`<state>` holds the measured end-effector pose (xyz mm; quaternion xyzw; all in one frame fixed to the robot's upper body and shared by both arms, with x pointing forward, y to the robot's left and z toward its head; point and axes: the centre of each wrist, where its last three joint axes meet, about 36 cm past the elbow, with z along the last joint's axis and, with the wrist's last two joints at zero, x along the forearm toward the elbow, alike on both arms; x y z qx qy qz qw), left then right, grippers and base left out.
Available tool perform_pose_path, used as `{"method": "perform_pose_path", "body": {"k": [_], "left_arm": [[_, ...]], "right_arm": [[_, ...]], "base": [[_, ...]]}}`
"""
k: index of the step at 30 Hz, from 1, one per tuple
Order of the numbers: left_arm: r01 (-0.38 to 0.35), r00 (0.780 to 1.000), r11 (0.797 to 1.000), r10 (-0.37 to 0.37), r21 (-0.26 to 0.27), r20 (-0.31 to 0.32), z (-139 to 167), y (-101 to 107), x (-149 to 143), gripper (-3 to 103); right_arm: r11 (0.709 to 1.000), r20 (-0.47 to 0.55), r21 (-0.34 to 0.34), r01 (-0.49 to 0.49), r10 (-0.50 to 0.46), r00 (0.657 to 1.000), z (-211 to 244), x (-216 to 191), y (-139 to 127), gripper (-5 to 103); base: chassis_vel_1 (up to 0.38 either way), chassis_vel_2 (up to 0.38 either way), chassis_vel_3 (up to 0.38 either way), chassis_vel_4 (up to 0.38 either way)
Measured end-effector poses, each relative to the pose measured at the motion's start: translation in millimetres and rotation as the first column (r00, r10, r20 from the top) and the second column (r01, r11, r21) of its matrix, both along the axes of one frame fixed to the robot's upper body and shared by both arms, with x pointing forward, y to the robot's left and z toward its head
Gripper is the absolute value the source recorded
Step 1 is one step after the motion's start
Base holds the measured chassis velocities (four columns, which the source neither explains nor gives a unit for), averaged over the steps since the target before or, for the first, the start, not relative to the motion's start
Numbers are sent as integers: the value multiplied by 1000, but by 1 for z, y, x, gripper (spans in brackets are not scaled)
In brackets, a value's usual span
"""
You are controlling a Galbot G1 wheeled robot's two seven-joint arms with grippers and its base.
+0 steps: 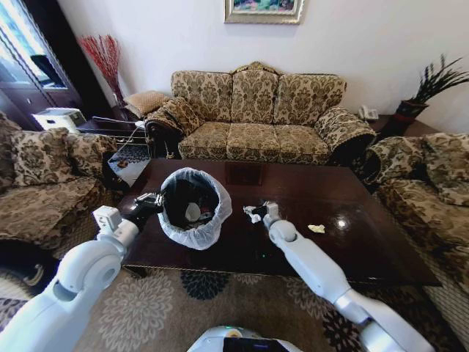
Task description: Move to the front of the table and place the trash on the table into the trash bin.
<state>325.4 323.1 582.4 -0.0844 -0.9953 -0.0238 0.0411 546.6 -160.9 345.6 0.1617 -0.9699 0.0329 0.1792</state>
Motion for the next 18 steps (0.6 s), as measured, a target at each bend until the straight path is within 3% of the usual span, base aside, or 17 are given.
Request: {"method": "perform_pose_path", "body": {"k": [10, 16, 18], "left_arm": [[14, 1000, 1000, -14, 3, 0, 0, 0, -1, 3], [21, 1000, 1000, -21, 2, -3, 0, -1, 0, 3], [22, 1000, 1000, -22, 2, -4, -1, -1, 0, 3]], "right_arm": [[998, -21, -27, 58, -59, 998, -27, -11, -6, 102], [997, -20, -5, 75, -75, 997, -41, -10, -7, 82], [997, -18, 0, 76, -76, 997, -42, -9, -5, 82]], "base": [[0, 0, 0, 0], [0, 0, 0, 0], [0, 0, 0, 0]]}}
